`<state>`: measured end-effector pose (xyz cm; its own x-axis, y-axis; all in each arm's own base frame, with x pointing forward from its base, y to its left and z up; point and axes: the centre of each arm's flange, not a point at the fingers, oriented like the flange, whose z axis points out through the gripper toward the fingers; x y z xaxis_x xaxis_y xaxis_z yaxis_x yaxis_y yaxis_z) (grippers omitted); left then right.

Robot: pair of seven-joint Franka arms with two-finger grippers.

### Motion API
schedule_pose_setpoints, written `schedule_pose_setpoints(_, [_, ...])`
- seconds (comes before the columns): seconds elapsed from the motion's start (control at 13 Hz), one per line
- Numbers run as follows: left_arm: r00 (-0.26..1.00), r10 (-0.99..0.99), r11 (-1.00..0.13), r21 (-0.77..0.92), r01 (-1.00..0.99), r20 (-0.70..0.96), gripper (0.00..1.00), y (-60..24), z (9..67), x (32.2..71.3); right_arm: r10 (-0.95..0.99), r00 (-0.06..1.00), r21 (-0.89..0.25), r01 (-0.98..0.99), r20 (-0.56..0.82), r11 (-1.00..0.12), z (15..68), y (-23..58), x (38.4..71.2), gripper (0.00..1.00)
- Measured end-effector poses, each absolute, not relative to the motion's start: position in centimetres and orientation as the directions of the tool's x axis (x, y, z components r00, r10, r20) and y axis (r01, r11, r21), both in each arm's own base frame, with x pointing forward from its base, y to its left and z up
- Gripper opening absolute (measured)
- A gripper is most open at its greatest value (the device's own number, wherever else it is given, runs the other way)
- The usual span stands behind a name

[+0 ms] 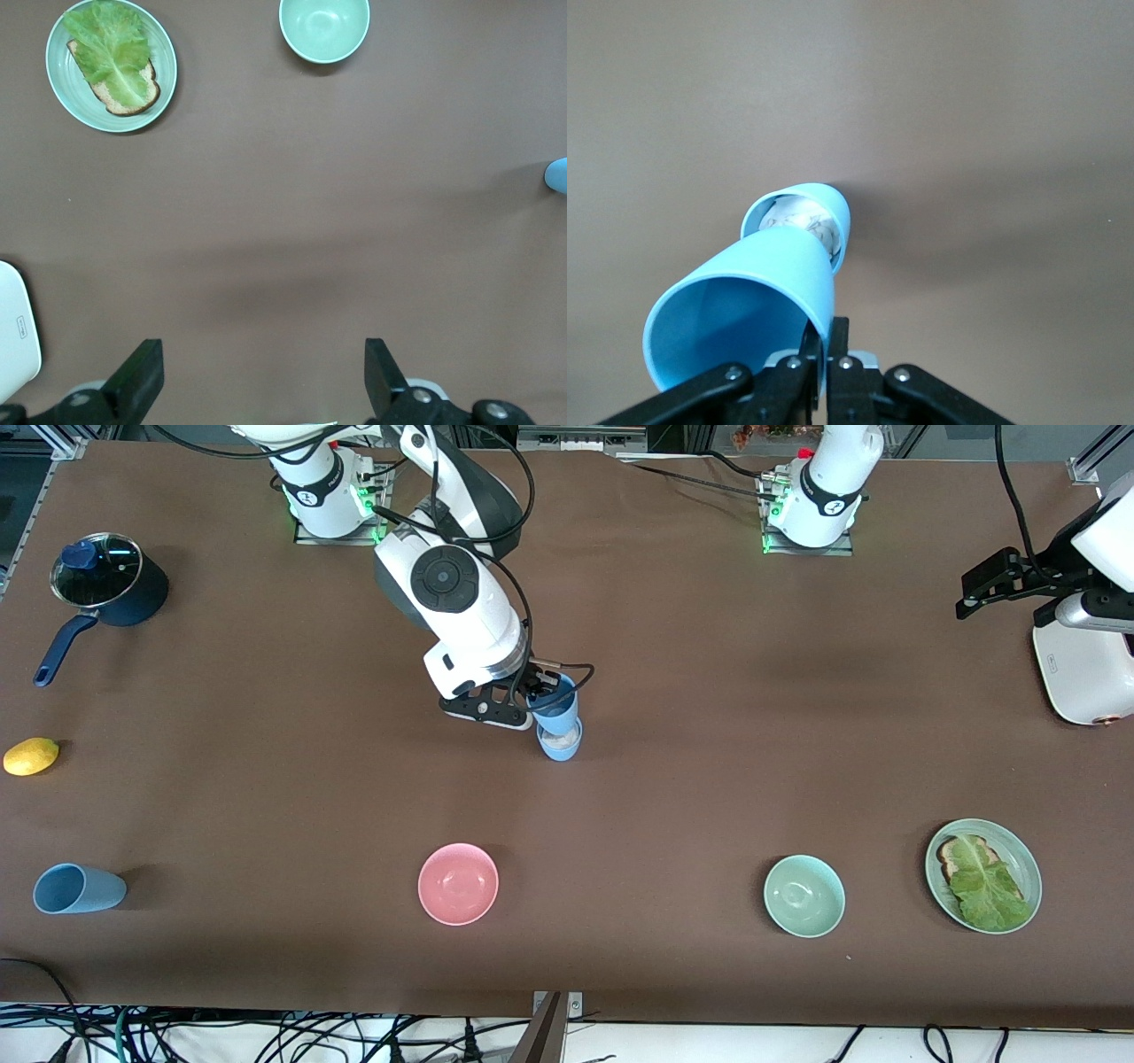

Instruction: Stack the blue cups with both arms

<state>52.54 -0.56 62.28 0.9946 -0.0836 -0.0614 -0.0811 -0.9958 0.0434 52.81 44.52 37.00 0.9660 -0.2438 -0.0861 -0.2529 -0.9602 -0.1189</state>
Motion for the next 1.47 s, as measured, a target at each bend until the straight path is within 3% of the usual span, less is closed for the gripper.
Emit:
schedule_pose_setpoints(0.62, [0.991,-0.102,-0.994,0.047,-0.099,-0.081,1.00,-0.5,62.0,52.4,-0.221,0.973,-0.083,-0.226,-0.058,-0.971,34.4,45.4,52.5,0.04])
schedule_pose_setpoints(0.93, [0.991,-0.103,-0.994,0.047,-0.099,-0.083,1.00,-0.4,61.9,52.4,-0.224,0.973,-0.084,-0.227,-0.053,-0.970,34.5,45.3,52.8,0.41])
schedule_pose_setpoints(1.31, [0.991,-0.103,-0.994,0.048,-0.099,-0.086,1.00,-0.4,61.8,52.5,-0.263,0.965,-0.075,-0.262,0.015,-0.962,39.5,42.4,55.1,0.99])
schedule_pose_setpoints(1.47, [0.991,-0.103,-0.994,0.048,-0.099,-0.087,1.00,-0.4,61.8,52.5,-0.245,0.968,-0.037,-0.244,0.051,-0.969,43.3,39.4,55.9,1.00])
